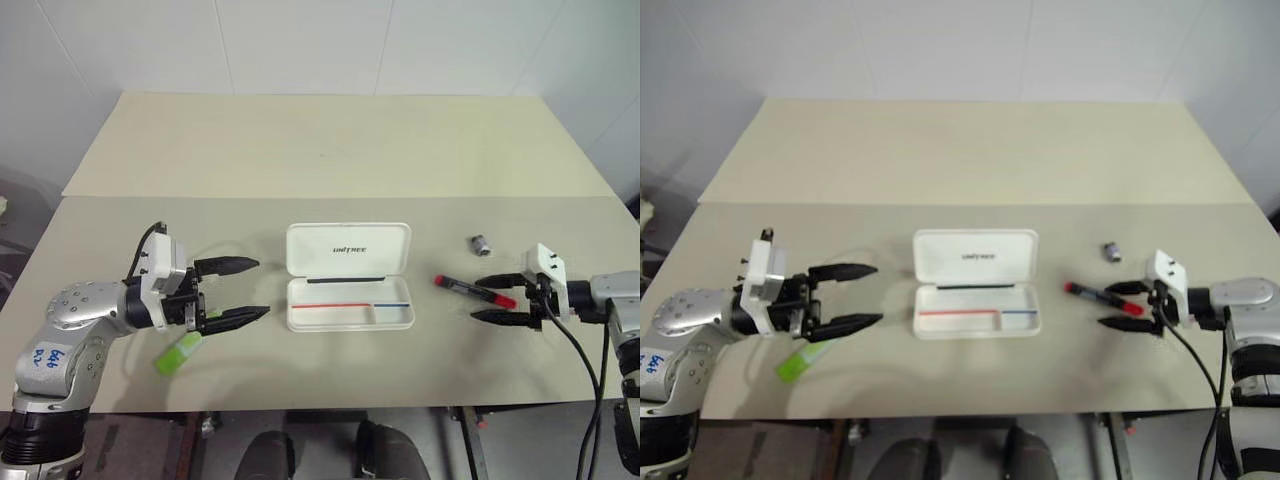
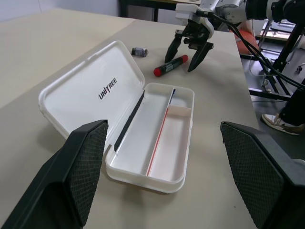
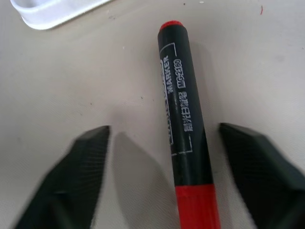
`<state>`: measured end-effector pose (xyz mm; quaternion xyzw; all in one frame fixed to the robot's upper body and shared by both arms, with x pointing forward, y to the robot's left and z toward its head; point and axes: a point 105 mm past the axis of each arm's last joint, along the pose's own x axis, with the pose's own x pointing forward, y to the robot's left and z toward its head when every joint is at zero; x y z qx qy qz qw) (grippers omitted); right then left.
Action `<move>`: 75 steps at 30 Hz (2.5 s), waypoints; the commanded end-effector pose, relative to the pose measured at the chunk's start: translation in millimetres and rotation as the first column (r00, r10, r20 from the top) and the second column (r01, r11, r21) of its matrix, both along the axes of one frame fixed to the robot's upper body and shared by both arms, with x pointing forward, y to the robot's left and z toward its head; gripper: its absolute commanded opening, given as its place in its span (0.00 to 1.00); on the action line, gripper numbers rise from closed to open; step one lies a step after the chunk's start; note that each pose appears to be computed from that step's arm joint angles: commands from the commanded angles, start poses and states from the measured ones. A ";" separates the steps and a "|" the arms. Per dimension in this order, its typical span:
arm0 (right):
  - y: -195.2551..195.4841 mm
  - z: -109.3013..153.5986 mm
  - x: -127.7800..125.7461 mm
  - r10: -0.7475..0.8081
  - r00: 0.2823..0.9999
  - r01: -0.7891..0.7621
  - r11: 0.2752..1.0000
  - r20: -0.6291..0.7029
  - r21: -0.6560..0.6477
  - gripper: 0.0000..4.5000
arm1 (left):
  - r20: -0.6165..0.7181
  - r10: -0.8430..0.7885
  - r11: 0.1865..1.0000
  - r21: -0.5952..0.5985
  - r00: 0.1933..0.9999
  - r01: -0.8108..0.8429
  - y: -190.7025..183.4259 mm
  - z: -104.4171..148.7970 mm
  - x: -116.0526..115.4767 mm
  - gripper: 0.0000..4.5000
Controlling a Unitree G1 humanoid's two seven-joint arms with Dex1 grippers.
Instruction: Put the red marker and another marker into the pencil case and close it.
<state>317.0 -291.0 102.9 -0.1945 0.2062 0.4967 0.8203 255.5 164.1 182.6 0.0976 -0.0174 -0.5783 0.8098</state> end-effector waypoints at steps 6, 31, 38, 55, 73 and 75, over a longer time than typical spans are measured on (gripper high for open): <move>7.6 4.5 0.6 0.054 0.998 -0.054 0.998 0.036 0.014 0.13 | 0.056 -0.006 1.000 -0.002 0.998 0.006 -1.1 10.8 -0.7 0.90; 96.2 67.5 -7.5 0.323 0.935 -0.331 0.943 0.148 0.029 0.13 | 0.031 0.016 0.999 0.049 0.999 -0.017 9.8 -10.1 -1.8 0.90; 153.8 45.1 -14.8 0.473 0.873 -0.484 0.871 0.115 0.088 0.13 | 0.029 0.023 0.999 0.043 0.999 -0.024 6.5 -11.8 -1.4 0.90; 205.0 39.8 8.8 0.563 0.803 -0.578 0.816 0.195 0.027 0.13 | 0.031 0.062 0.998 0.019 0.998 -0.063 2.3 -14.3 -5.7 0.90; 220.1 51.1 14.8 0.556 0.787 -0.584 0.811 0.268 0.030 0.44 | 0.037 0.074 0.997 0.014 0.997 -0.075 2.0 -15.9 -5.9 0.90; 220.8 54.3 9.9 0.569 0.780 -0.599 0.800 0.259 0.047 0.61 | 0.036 0.072 0.997 0.012 0.997 -0.072 1.2 -16.2 -5.9 0.90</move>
